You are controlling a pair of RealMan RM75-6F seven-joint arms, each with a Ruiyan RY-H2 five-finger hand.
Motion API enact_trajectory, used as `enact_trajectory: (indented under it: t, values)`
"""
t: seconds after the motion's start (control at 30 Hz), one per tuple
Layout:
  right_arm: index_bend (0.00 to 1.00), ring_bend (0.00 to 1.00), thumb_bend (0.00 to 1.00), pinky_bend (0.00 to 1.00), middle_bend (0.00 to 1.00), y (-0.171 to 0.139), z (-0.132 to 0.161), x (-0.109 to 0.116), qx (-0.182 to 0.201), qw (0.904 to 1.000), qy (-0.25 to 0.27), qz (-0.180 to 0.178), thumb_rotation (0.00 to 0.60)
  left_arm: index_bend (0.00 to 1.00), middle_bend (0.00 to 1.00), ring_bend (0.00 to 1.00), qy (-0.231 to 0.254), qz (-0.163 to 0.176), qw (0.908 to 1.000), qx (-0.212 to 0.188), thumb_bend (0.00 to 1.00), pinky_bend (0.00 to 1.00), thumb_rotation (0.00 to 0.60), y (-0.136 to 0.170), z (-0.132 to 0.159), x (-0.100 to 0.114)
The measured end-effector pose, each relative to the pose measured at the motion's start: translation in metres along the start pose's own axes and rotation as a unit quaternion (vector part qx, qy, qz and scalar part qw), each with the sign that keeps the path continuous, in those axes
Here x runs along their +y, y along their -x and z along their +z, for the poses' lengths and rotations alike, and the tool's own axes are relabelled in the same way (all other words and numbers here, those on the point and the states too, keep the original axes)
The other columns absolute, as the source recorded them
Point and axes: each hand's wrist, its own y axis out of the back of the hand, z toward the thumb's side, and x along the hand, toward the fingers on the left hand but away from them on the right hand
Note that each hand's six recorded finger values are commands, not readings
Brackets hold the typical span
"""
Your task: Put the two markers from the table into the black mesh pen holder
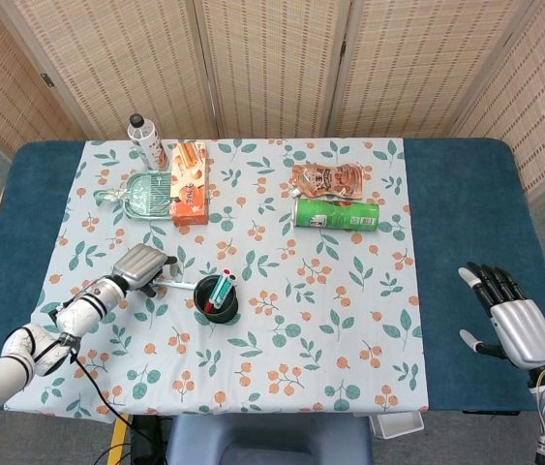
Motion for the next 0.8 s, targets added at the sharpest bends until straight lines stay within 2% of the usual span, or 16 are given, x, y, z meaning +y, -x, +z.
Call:
enact_trajectory:
  t: [0.27, 0.6, 0.8]
  values:
    - [0.00, 0.00, 0.25, 0.00, 0.00, 0.002, -0.002, 0.001, -0.001, 1.0000, 0.003, 0.001, 0.600, 0.51, 0.96, 1.00, 0.002, -0.006, 0.9999, -0.009, 0.35, 1.00, 0.600, -0.006, 0.003, -0.003]
    - [0.00, 0.00, 0.25, 0.00, 0.00, 0.001, -0.003, 0.003, -0.002, 1.0000, 0.003, -0.005, 0.600, 0.53, 0.96, 1.00, -0.001, -0.011, 0.9999, -0.012, 0.36, 1.00, 0.600, -0.010, 0.004, -0.008]
    - [0.00, 0.00, 0.25, 0.00, 0.00, 0.001, -0.004, 0.005, -0.004, 1.0000, 0.002, -0.008, 0.600, 0.58, 0.97, 1.00, 0.002, -0.014, 0.9998, -0.011, 0.36, 1.00, 0.600, -0.012, 0.004, -0.011]
